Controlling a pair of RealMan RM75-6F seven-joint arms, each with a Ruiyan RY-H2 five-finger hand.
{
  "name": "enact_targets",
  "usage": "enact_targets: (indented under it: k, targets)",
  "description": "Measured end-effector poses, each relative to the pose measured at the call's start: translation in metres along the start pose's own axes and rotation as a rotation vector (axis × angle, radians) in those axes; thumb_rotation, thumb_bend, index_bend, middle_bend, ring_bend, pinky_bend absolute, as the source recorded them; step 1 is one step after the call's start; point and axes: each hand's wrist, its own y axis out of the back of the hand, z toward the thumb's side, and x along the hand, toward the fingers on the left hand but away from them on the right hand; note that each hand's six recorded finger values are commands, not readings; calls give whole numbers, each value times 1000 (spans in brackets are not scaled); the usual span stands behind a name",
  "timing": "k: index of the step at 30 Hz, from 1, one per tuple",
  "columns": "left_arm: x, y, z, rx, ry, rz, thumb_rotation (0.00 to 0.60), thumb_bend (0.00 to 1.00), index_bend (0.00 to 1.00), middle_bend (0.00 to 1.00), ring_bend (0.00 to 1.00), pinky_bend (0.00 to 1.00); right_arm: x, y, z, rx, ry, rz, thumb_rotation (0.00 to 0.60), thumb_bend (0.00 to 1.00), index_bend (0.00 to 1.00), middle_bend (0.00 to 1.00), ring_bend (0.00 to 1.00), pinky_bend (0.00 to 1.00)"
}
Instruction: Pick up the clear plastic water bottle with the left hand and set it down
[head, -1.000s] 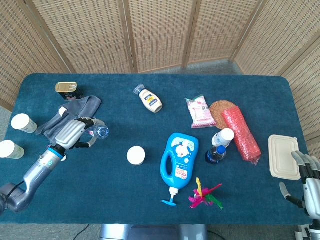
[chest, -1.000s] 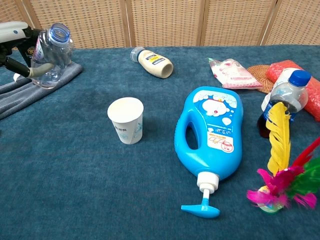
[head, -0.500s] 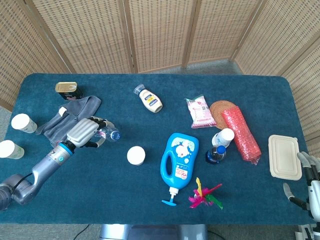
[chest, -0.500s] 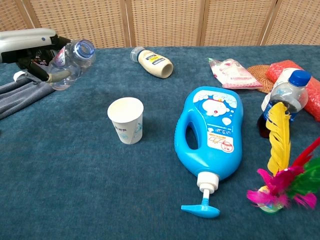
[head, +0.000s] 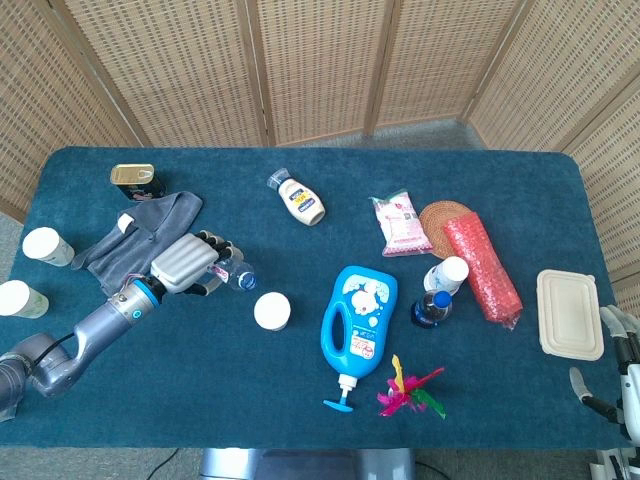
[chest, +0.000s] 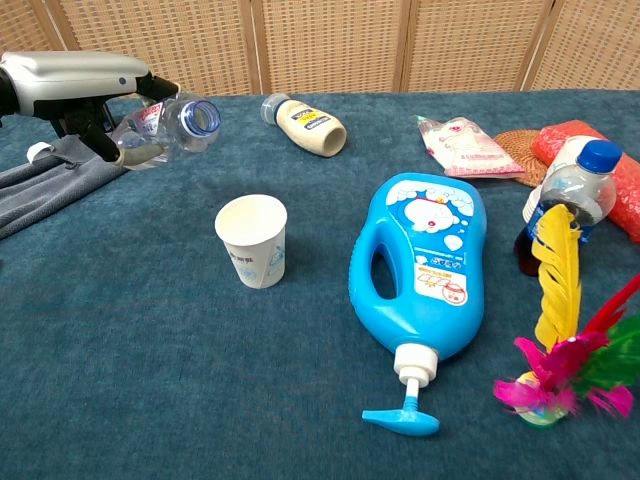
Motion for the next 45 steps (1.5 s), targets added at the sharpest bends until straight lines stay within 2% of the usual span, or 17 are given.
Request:
enact_targets:
  k: [18,45]
  targets:
    - [-1,10,0,181,-29,-60,600,638,301,375,396,448,2,-2,0,-8,0,-6,600,383,0,50,0,0]
    - [26,16,25,468,-128,-104,600,639,304,371,396,448,8,-2,-12,-29,-22,-23,600,382,0,50,0,0]
